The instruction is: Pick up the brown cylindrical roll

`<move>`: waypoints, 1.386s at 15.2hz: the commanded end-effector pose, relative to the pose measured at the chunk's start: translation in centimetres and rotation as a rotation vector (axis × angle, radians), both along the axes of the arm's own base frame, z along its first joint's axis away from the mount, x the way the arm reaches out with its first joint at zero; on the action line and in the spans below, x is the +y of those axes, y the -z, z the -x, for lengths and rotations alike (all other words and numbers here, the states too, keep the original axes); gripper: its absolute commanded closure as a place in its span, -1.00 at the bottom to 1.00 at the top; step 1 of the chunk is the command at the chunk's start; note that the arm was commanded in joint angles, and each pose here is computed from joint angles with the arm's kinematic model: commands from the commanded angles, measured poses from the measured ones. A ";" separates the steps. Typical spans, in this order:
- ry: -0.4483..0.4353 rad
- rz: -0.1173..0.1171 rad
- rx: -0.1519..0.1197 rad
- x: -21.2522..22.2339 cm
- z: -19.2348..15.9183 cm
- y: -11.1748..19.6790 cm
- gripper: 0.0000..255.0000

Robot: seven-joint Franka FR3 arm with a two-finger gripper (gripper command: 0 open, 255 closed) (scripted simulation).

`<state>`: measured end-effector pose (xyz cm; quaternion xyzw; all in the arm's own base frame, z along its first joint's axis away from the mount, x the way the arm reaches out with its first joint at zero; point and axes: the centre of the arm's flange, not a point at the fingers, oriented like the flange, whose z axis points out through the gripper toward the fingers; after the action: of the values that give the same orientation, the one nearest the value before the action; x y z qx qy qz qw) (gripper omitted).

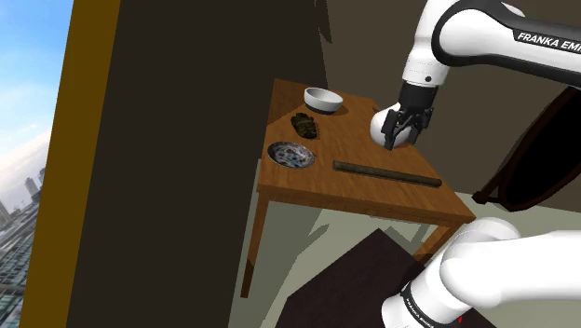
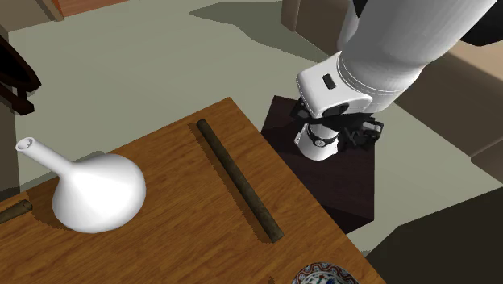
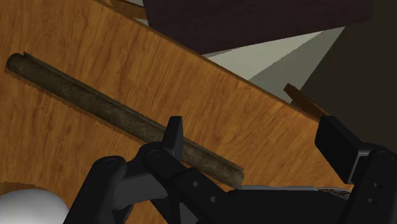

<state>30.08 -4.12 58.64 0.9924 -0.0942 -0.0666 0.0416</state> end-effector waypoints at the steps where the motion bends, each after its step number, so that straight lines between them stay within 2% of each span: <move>1: 0.000 0.000 0.000 0.0 0.0 0.0 -1.00; 6: -0.277 -0.014 -0.025 -4.9 1.8 3.8 -1.00; 11: -0.553 -0.028 -0.051 -10.1 2.0 7.8 -1.00; 20: -1.051 -0.053 -0.097 -18.6 -1.2 15.0 -1.00; 21: -1.084 -0.055 -0.100 -19.1 -1.6 15.4 -1.00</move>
<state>31.23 -22.49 43.93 0.9121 0.4080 0.0059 0.0386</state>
